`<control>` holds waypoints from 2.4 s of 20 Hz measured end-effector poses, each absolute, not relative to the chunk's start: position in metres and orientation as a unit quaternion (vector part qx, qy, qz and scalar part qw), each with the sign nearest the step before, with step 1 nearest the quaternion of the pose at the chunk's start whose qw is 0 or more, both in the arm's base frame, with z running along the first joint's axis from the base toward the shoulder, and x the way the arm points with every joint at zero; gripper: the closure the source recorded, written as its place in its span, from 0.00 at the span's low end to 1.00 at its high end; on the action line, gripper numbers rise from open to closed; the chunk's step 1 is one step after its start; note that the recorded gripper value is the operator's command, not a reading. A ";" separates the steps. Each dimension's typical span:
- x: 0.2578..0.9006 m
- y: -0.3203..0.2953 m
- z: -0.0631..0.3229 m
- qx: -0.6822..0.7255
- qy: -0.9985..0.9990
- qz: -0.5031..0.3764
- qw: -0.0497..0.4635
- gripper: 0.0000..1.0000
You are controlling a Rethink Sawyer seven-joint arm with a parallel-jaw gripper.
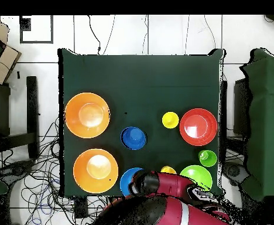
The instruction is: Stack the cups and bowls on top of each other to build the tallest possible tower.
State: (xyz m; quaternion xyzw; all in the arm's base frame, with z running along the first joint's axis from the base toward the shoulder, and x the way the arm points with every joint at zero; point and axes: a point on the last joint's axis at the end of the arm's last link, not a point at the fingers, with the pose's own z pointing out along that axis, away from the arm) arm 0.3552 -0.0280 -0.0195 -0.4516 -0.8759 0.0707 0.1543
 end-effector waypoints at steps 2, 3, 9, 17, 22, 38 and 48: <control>0.353 -0.030 -0.018 -0.454 -0.874 0.069 0.156 0.00; 0.351 -0.031 -0.018 -0.456 -0.873 0.069 0.157 0.00; 0.338 -0.044 -0.010 -0.475 -0.861 0.065 0.167 0.00; 0.334 -0.046 -0.008 -0.474 -0.862 0.065 0.169 0.00; 0.333 -0.046 -0.008 -0.472 -0.863 0.065 0.169 0.00; 0.333 -0.043 -0.008 -0.468 -0.865 0.065 0.169 0.00; 0.334 -0.044 -0.008 -0.468 -0.865 0.065 0.168 0.00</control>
